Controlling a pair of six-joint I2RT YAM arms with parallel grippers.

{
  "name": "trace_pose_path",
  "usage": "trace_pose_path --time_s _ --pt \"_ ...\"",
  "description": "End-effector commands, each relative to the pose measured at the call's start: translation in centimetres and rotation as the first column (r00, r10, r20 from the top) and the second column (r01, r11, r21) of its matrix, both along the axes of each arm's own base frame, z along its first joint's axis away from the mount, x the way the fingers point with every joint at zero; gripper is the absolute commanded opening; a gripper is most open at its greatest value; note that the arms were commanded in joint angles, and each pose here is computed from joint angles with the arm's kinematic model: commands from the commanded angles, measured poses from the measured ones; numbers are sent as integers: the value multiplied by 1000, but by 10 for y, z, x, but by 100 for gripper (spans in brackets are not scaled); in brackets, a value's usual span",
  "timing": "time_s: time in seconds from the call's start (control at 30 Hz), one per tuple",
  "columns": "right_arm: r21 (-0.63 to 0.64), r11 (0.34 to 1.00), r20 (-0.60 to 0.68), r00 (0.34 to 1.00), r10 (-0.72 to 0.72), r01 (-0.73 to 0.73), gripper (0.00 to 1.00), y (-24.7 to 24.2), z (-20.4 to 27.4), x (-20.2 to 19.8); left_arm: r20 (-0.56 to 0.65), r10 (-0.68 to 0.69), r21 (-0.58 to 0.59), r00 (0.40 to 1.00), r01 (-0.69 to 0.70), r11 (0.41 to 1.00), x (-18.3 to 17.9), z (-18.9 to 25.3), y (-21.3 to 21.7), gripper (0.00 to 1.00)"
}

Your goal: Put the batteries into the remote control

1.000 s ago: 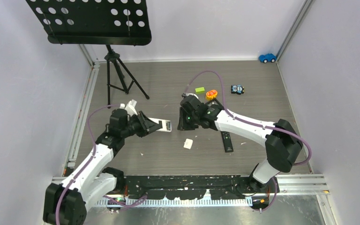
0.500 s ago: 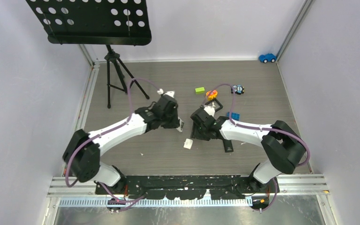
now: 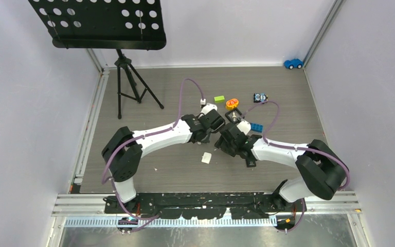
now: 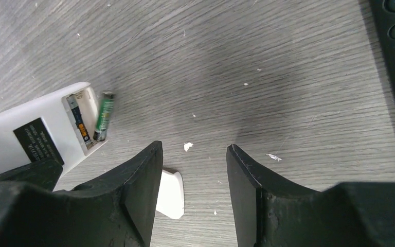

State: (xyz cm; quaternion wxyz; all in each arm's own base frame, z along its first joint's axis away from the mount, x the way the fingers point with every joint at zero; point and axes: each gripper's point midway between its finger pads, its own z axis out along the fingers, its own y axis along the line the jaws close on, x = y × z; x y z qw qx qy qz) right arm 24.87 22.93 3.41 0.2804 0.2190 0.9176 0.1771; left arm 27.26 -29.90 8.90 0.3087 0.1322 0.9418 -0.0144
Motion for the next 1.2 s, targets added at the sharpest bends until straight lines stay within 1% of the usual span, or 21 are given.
trace_pose_path --time_s 0.0,0.07,0.13,0.2,0.3,0.37,0.47,0.6,0.77,0.83,0.9,0.97,1.1,1.17 --pt "116 987 45 992 -119 113 54 3 7 13 126 8 101 992 -21 995 15 24 3 0" --pt "137 978 31 986 -165 160 53 -2 1 12 144 -26 140 989 6 990 13 26 -4 0" --pt "152 966 26 976 -216 210 50 -10 -2 11 157 -74 209 985 40 977 10 27 -10 0" --pt "154 959 35 968 -247 239 49 -18 -2 10 173 -81 268 982 32 963 9 26 -9 0" --pt "142 965 51 972 -231 222 49 -21 4 11 190 -59 269 980 5 963 10 28 -5 0" --pt "95 974 46 977 -210 205 49 -23 5 10 207 -43 228 977 -6 974 12 37 -3 0" --pt "10 986 28 986 -165 165 49 -26 2 9 191 -16 162 981 -15 987 15 42 5 0" --pt "-123 987 15 995 -100 101 50 -31 -4 12 174 37 28 984 -43 999 20 55 22 0" --pt "-312 949 -3 998 -61 57 50 -48 -14 19 140 80 -105 987 -66 992 20 62 47 0" --pt "-342 939 -19 999 -37 28 48 -46 -15 22 127 85 -165 988 -63 984 17 66 53 0" --pt "-359 933 -45 999 -16 -2 44 -44 -19 21 117 89 -217 989 -62 974 15 68 59 0" --pt "-387 922 -78 997 -3 -27 37 -45 -24 19 115 97 -256 989 -65 965 13 70 66 0" --pt "-474 880 -99 995 -4 -43 19 -58 -28 18 116 103 -333 988 -59 941 8 75 74 0" --pt "-499 865 -100 995 3 -53 12 -61 -29 19 128 108 -368 986 -54 928 8 78 75 0"
